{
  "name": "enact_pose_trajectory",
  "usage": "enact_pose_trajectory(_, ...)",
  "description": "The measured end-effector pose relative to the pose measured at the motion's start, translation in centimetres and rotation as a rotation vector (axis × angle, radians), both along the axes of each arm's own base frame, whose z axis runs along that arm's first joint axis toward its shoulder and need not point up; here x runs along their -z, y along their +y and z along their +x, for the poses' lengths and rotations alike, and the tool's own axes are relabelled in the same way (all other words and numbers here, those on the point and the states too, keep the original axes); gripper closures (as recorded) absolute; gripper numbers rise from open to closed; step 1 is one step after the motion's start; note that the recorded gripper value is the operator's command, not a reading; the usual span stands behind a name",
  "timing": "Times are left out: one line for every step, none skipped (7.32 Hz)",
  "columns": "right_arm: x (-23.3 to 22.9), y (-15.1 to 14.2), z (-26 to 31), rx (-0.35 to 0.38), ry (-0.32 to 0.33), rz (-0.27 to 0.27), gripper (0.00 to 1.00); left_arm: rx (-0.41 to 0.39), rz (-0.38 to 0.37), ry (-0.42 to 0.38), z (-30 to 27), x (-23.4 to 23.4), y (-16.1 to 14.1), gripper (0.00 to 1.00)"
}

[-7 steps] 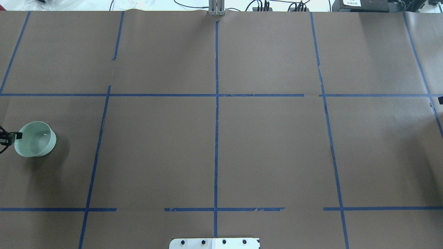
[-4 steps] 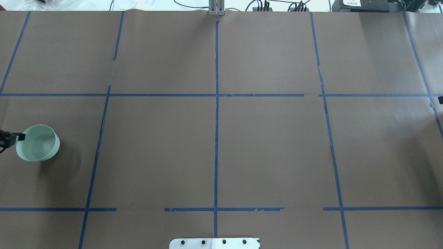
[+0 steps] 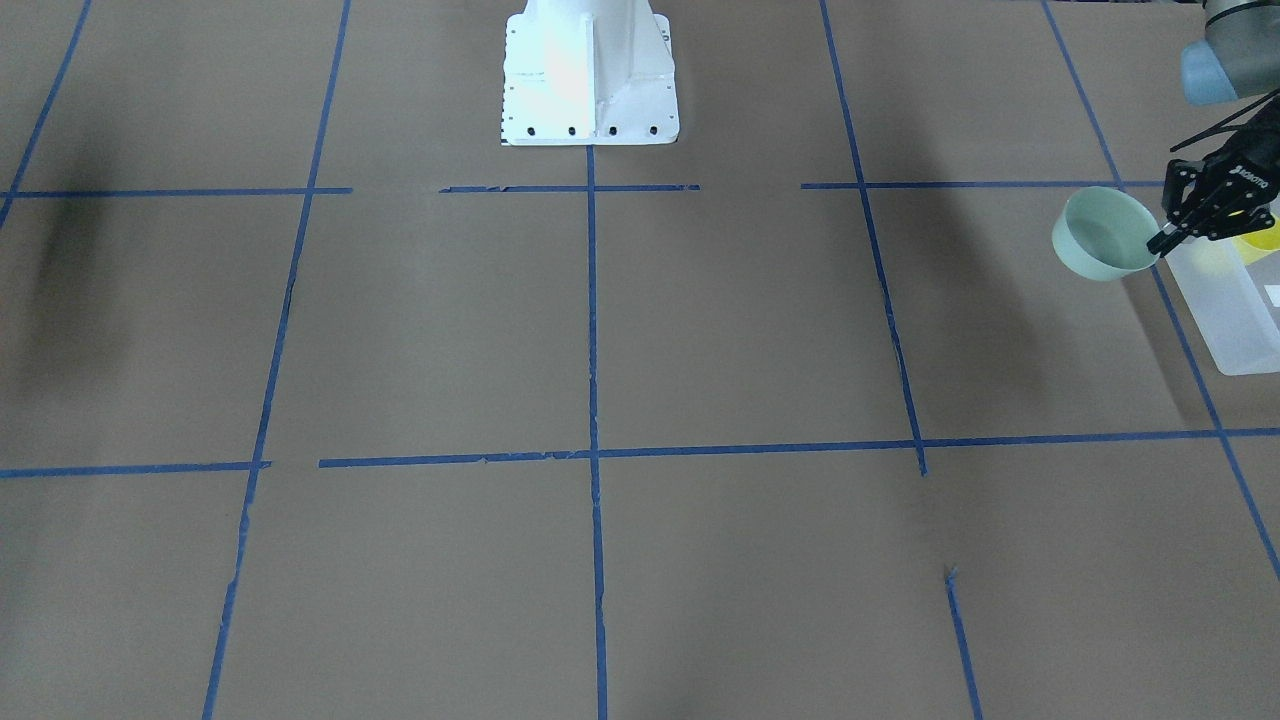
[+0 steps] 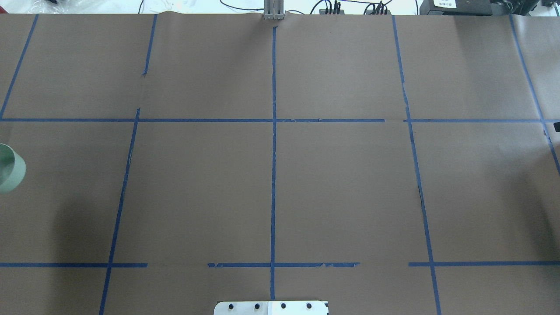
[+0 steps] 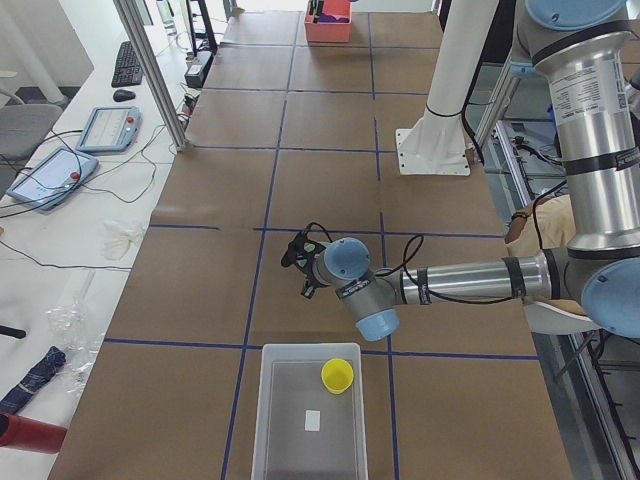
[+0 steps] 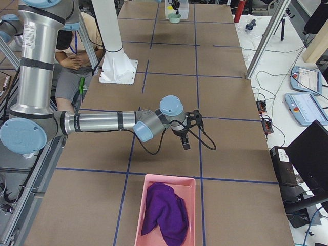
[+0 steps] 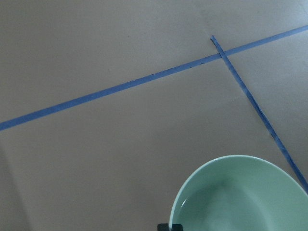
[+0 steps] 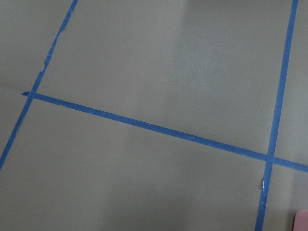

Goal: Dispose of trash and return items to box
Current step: 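Lift the green bowl with the left gripper and carry it to the clear bin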

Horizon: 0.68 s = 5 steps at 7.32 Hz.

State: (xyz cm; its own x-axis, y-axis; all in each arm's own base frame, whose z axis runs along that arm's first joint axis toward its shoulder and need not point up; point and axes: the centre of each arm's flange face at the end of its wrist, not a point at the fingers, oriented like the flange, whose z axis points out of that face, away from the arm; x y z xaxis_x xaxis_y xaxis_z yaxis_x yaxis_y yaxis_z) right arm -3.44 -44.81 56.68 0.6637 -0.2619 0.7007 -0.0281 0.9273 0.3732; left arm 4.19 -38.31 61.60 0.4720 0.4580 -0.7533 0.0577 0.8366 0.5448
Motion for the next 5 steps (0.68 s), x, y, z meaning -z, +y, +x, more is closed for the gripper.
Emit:
enact_pose_trajectory(0.0,0.0,0.0,0.000,0.001,0.000,0.00,0.014,0.024,-0.037,-2.9,-0.9,-0.2,1.00)
enact_pose_trajectory(0.0,0.0,0.0,0.001,0.001,0.001,0.00,0.027,0.039,-0.091,-6.2,-2.2,-0.5,1.00)
enact_pose_trajectory(0.0,0.0,-0.1,0.002,0.002,0.002,0.00,0.038,0.040,-0.148,-9.8,-4.1,-0.6,1.00)
enact_pose_trajectory(0.0,0.0,-0.1,0.002,0.003,0.002,0.00,0.037,0.038,-0.194,-12.7,-6.5,-0.8,1.00)
enact_pose_trajectory(0.0,0.0,-0.1,0.003,0.005,0.003,0.00,0.031,0.028,-0.220,-14.4,-9.0,-0.7,1.00)
